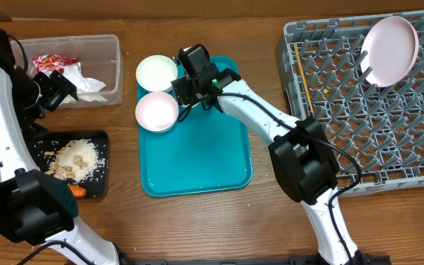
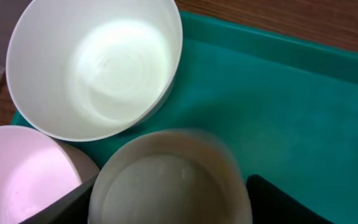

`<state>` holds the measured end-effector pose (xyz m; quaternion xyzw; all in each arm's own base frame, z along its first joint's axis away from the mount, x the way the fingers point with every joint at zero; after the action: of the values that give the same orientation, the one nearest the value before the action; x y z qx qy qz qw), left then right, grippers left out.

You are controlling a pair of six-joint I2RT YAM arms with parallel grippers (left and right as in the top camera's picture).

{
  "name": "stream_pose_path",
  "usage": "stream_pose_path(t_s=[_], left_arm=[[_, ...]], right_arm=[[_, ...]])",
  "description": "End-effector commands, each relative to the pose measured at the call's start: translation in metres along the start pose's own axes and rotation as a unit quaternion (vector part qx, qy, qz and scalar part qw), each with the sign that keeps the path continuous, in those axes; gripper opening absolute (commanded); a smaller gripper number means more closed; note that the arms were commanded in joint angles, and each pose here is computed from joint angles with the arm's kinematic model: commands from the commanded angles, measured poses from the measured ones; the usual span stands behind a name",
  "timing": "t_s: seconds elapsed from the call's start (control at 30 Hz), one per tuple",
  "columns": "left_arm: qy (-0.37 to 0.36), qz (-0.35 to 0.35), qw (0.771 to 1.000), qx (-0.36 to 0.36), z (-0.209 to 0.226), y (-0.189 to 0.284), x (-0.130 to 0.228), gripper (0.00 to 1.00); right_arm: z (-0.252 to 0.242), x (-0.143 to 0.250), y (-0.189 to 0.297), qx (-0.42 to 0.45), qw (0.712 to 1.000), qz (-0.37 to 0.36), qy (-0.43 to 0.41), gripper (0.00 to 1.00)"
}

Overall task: Sort waste into correct bins and load items into the dishwasher rack
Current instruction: 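Move the right gripper to the white cup and grasp it, then carry the white cup right and set it upright in the rack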

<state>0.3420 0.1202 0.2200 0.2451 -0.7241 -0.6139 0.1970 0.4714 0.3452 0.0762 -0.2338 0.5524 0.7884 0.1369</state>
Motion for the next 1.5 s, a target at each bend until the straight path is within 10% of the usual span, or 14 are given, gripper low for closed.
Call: stream_pose_path(t_s=[0.0, 0.33, 0.67, 1.03, 1.47], left_arm=[[0.002, -0.009, 1.0, 0.005, -0.004, 0.008, 0.005, 1.0], [0.002, -0.009, 1.0, 0.005, -0.004, 0.008, 0.004, 1.0], [0.002, -0.009, 1.0, 0.004, -0.004, 0.008, 0.005, 1.0], [0.002, -0.009, 1.0, 0.004, -0.004, 0.008, 0.004, 1.0], [0.002, -0.009, 1.0, 0.005, -0.004, 0.008, 0.004, 1.0]], right_arm=[[-0.001, -0.011, 0.007, 0.009, 1.0, 0.001, -0.004, 0.63], [-0.046, -0.082, 0.112, 0.039, 0.997, -0.025, -0.057, 0.52], [-0.256, -0.115, 0.311, 0.16, 0.95, -0.11, -0.245, 0.52], [-0.362, -0.06, 0.292, 0.226, 0.912, -0.053, -0.337, 0.53], [-0.373, -0.029, 0.27, 0.239, 0.906, -0.008, -0.35, 0.95]])
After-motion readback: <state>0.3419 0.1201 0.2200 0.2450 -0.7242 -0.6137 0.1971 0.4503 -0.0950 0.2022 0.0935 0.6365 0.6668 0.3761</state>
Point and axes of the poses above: each gripper's point midway between its finger pads, its own y axis back along the fingers, its own z axis along the line the jaws close on, x = y × z, the point moved 2 cm from there along y, back along the fingers, and after that the axes turned 15 degrees about -y, right-handed, at the moved point
